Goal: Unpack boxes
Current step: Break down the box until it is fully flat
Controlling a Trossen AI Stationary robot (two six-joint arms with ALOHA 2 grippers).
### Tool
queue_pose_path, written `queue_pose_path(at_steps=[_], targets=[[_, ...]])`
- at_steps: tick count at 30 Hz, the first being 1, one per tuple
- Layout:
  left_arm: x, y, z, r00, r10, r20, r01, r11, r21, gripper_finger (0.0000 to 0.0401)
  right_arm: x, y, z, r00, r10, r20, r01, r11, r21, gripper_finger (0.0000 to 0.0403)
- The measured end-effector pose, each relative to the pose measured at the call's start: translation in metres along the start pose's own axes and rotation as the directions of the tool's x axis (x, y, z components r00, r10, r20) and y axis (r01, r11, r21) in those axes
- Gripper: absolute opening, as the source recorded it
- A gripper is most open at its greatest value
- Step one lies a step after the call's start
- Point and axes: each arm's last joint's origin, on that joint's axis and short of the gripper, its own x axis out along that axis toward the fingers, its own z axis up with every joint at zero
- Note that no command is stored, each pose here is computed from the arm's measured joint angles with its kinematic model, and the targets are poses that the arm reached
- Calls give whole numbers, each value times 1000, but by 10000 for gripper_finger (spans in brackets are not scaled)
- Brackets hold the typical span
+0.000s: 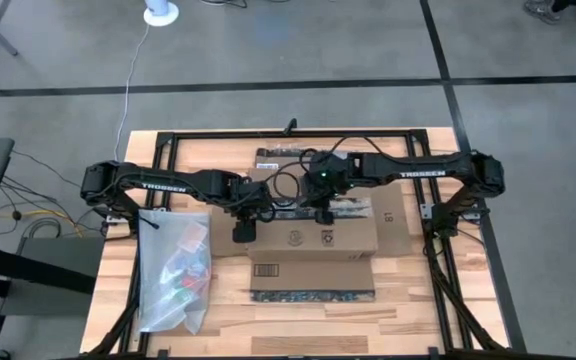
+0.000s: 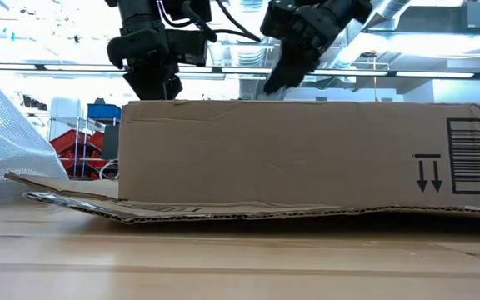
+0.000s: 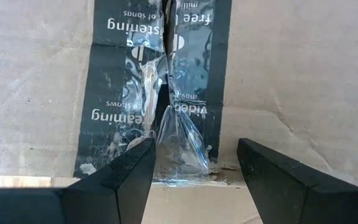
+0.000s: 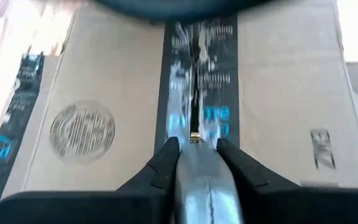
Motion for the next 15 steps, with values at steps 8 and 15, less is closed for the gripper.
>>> queue_pose_path(at_steps=[8,15], targets=[[0,0,0,1000,0,1,0,1000,2,206,-33,4,-15,993,-16,-120,17,1000,8,64],[0,0,0,1000,0,2,0,1000,1,204,-49,6,-28,974,-12,-227,19,999,27,64]])
